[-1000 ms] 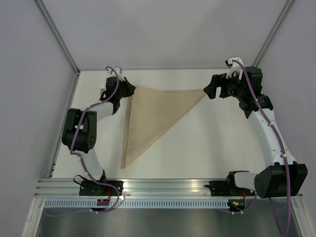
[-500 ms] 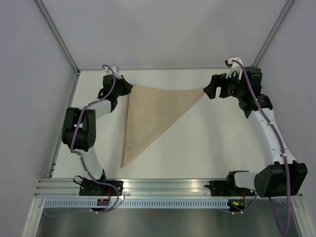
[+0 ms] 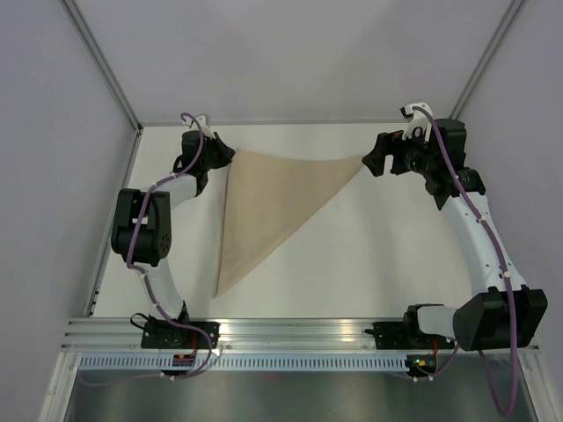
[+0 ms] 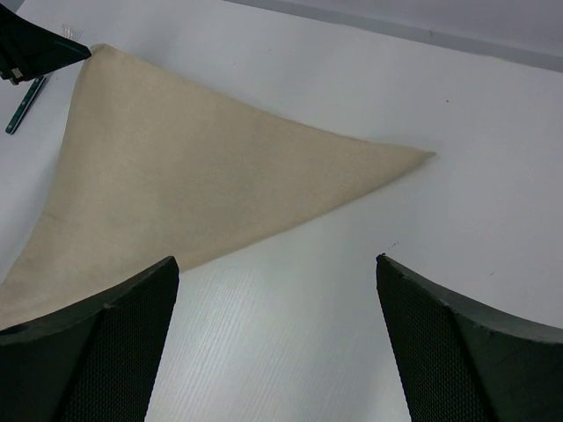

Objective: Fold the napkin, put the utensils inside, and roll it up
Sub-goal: Fold the napkin at the center of the board.

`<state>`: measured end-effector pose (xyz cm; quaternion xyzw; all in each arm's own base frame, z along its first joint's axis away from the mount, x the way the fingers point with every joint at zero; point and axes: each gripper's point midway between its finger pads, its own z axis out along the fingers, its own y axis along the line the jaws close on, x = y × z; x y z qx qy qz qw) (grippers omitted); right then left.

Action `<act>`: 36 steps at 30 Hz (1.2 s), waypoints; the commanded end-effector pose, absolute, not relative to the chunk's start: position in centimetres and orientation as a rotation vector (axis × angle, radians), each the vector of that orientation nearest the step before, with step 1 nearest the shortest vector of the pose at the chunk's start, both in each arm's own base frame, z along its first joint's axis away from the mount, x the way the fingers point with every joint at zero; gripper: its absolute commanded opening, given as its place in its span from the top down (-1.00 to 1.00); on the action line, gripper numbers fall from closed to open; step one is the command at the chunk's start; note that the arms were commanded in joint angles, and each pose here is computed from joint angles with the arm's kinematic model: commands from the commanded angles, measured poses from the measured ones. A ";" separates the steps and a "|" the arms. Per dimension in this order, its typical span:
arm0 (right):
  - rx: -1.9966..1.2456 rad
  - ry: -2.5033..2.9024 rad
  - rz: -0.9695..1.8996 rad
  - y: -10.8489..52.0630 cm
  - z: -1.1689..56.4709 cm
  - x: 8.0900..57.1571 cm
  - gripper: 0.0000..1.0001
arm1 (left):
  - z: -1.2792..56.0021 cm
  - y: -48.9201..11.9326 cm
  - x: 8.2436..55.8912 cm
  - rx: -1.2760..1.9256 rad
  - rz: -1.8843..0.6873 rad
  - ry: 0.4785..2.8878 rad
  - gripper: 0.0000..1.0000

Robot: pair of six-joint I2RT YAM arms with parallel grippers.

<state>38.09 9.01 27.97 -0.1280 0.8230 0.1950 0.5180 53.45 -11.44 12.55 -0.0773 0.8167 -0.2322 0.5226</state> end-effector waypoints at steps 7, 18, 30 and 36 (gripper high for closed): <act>-0.315 1.939 0.469 9.2 29.0 38.9 -0.96 | 14.0 -10.8 54.9 -0.168 -0.572 1.921 0.95; -0.313 1.954 0.472 9.2 28.2 39.1 -0.96 | 13.2 -10.5 55.3 -0.178 -0.580 1.936 0.95; -0.316 1.957 0.470 9.1 28.0 38.9 -0.96 | 11.9 -10.1 55.6 -0.196 -0.575 1.957 0.95; -0.318 1.960 0.473 9.2 28.0 38.8 -0.96 | 11.2 -9.7 55.9 -0.209 -0.567 1.969 0.95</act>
